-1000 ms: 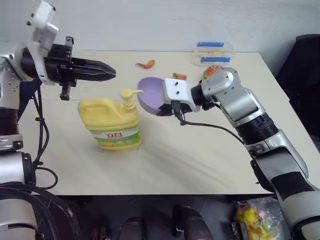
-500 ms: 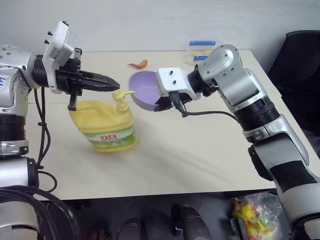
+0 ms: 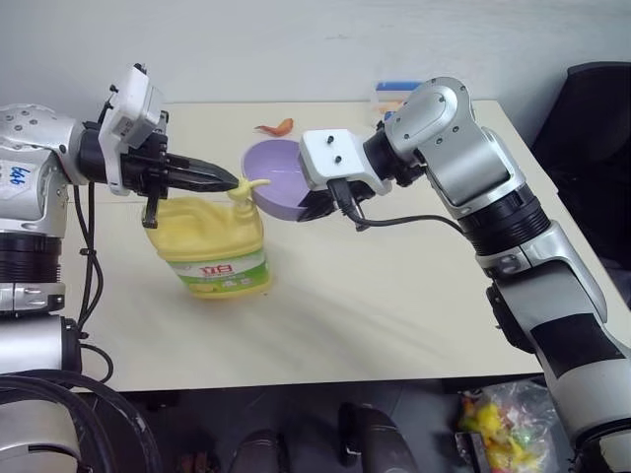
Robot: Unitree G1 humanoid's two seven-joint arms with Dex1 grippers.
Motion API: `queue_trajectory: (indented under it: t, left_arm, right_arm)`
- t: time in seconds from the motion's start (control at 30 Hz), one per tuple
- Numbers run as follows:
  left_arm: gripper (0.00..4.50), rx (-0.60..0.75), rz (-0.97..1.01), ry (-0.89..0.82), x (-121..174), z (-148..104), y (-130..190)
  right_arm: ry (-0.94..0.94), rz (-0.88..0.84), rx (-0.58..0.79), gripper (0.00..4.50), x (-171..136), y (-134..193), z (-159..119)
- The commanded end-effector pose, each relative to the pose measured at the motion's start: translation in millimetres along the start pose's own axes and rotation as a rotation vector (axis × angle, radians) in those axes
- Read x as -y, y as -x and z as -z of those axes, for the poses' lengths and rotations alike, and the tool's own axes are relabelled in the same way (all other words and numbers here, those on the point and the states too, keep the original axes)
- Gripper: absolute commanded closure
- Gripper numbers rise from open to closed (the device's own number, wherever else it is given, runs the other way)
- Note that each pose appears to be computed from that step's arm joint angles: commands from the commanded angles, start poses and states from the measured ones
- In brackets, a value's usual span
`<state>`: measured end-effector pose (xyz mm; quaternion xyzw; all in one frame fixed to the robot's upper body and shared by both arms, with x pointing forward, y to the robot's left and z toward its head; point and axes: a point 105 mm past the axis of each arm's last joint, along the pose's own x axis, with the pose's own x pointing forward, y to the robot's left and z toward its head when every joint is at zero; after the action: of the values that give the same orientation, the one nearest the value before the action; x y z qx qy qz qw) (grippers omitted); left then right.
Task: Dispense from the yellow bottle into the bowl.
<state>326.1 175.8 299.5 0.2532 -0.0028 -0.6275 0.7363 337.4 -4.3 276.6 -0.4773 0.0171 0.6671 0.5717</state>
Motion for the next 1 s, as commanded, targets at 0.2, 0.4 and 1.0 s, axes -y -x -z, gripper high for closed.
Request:
queue_trajectory:
  t: [0.2, 0.4, 1.0]
  left_arm:
    - [4.48, -0.078, -0.002, -0.014, 0, 15, -7]
    - [4.48, -0.094, -0.023, -0.011, -4, 20, -6]
    - [4.48, -0.129, -0.015, 0.0, -1, 30, -8]
  right_arm:
    - [0.092, -0.007, 0.015, 4.5, -3, 8, -17]
    - [0.099, -0.005, 0.007, 4.5, -2, 7, -15]
    - [0.105, 0.001, -0.021, 4.5, -2, 8, -7]
